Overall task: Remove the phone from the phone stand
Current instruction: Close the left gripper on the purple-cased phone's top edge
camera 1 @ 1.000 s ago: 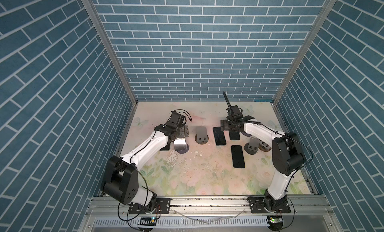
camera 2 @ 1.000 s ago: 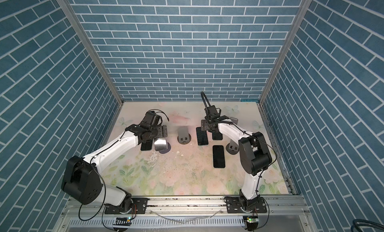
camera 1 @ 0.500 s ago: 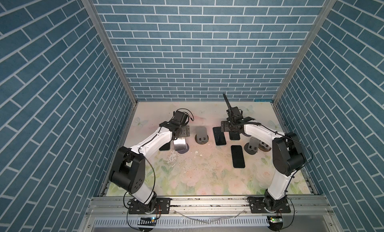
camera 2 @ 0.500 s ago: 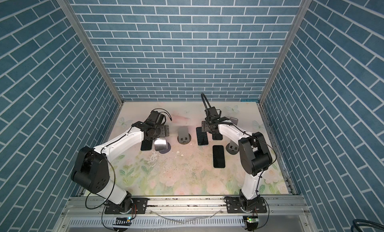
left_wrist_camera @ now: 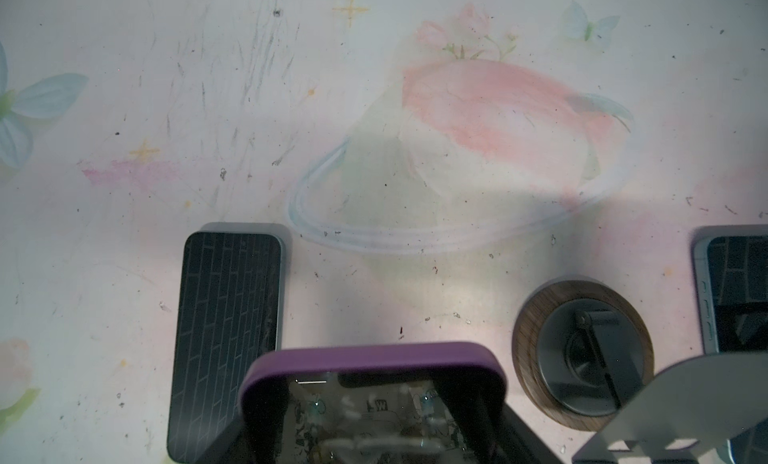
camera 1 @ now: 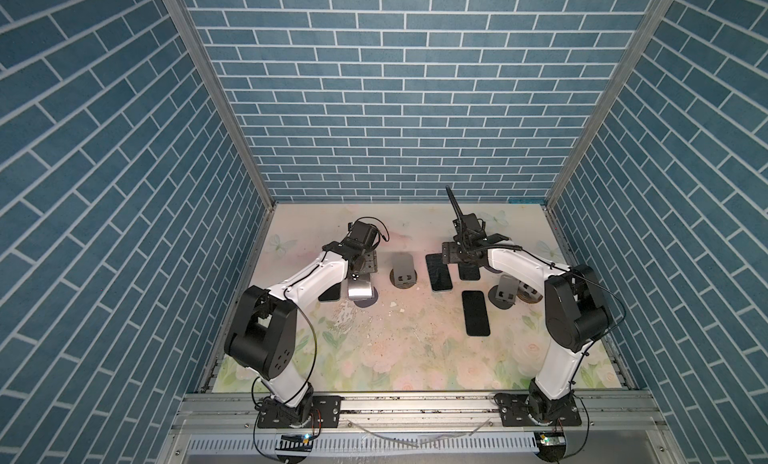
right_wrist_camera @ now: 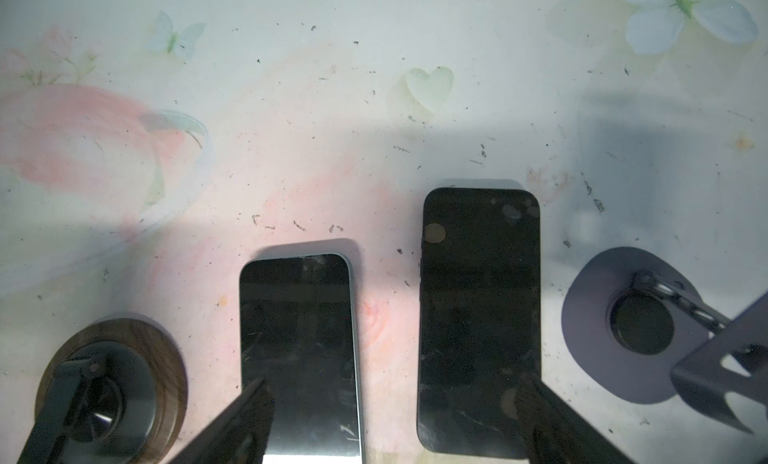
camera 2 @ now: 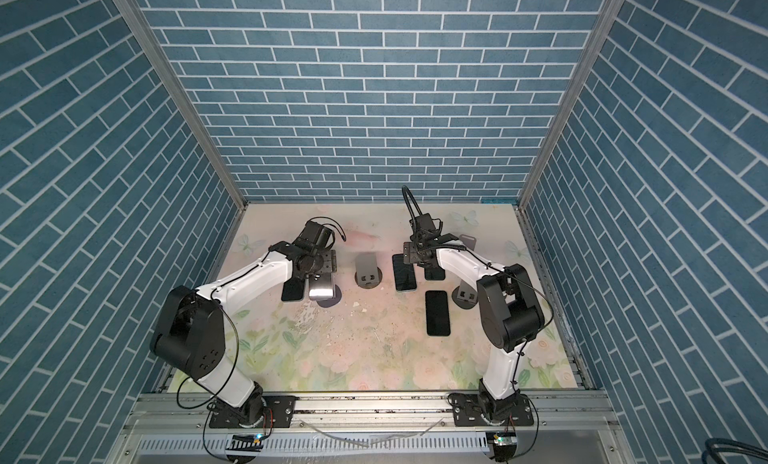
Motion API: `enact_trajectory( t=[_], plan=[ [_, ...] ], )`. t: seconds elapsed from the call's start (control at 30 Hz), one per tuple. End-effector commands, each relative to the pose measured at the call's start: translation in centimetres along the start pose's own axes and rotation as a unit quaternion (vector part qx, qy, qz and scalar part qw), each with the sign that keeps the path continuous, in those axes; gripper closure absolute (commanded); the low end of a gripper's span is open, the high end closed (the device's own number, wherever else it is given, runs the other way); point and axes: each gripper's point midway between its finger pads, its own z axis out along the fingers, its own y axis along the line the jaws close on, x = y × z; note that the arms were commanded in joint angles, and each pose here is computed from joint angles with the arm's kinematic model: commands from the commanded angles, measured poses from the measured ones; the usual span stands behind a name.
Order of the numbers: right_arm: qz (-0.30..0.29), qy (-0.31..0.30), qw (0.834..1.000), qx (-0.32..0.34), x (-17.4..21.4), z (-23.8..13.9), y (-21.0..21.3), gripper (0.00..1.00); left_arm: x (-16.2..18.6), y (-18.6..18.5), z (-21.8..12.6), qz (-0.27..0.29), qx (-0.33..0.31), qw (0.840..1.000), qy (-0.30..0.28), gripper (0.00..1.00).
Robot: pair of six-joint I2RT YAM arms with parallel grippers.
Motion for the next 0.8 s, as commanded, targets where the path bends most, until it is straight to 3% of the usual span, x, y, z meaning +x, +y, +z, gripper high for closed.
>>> enact_trajectory(
  t=[0.0,0.33,0.77],
  plan=[
    [-0.019,-0.005,1.000,0.009,0.2,-0.7,-0.5,0.08,-0.3,0.0,0.0,0.006,-0.009,1.000,-0.001,0.37],
    [-0.020,-0.001,1.000,0.010,0.4,-0.4,-0.5,0.08,-0.7,0.2,-0.9,0.008,-0.011,1.000,0.000,0.50],
    [-0.015,-0.003,1.000,0.004,0.5,-0.4,-0.4,0.08,-2.1,0.3,-4.2,0.005,0.011,0.999,-0.031,0.52]
  ],
)
